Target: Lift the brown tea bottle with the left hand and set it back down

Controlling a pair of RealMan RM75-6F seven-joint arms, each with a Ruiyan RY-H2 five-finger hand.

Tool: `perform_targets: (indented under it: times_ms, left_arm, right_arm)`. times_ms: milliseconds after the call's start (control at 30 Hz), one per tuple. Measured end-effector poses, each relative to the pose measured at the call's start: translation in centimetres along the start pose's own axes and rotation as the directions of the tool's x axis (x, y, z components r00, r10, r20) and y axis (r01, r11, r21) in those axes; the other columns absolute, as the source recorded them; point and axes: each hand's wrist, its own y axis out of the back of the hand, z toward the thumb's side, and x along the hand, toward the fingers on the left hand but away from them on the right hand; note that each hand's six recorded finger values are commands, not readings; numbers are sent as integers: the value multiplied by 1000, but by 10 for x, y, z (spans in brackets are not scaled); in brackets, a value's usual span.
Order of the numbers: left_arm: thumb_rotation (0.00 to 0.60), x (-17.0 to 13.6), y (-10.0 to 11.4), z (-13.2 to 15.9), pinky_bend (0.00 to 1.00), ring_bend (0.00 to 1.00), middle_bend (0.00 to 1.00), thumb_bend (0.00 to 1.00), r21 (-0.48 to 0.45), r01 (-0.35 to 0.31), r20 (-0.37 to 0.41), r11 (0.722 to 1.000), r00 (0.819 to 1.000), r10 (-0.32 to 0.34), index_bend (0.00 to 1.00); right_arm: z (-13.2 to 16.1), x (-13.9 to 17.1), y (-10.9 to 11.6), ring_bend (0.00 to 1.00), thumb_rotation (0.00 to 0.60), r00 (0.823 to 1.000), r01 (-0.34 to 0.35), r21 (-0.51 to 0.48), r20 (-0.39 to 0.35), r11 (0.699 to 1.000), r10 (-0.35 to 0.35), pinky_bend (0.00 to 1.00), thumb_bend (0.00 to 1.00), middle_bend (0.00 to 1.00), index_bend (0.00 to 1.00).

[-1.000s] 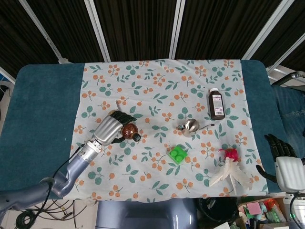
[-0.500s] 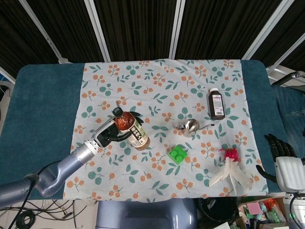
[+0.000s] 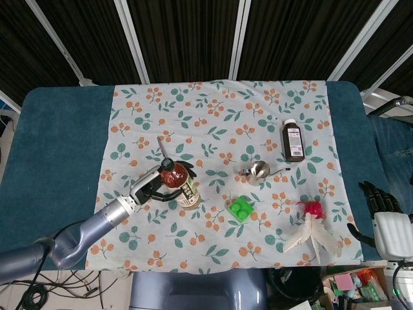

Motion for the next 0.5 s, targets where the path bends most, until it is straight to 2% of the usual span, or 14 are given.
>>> perform_targets:
  times_ms: [67,100,233,333,500]
  left_arm:
    - [600,1,-2,-5,279,221,270,484,128,-13,4,992,1000,13,224]
    - [600,2,-3,-9,279,219,270,484,202,-23,6,979,1000,22,224]
    - [600,5,-5,-22,279,210,269,483,344,-55,10,937,998,55,224]
    - [600,6,-5,-32,278,204,262,483,362,-71,4,929,997,74,216]
    - [600,8,-4,-47,266,198,255,477,282,-76,-21,957,996,85,211]
  right_arm:
    - [0,0,0,140,600,1000,0,0,1,1000,0,165,113,88,118]
    - [0,0,0,140,600,1000,-1,0,2,1000,1,165,112,88,118]
    - [0,0,0,140,600,1000,-1,0,2,1000,1,165,112,88,118]
    - [0,0,0,140,600,1000,-1,0,1,1000,1,165,113,88,118]
    - [0,0,0,140,600,1000,1,1,1,1000,-1,165,113,88,118]
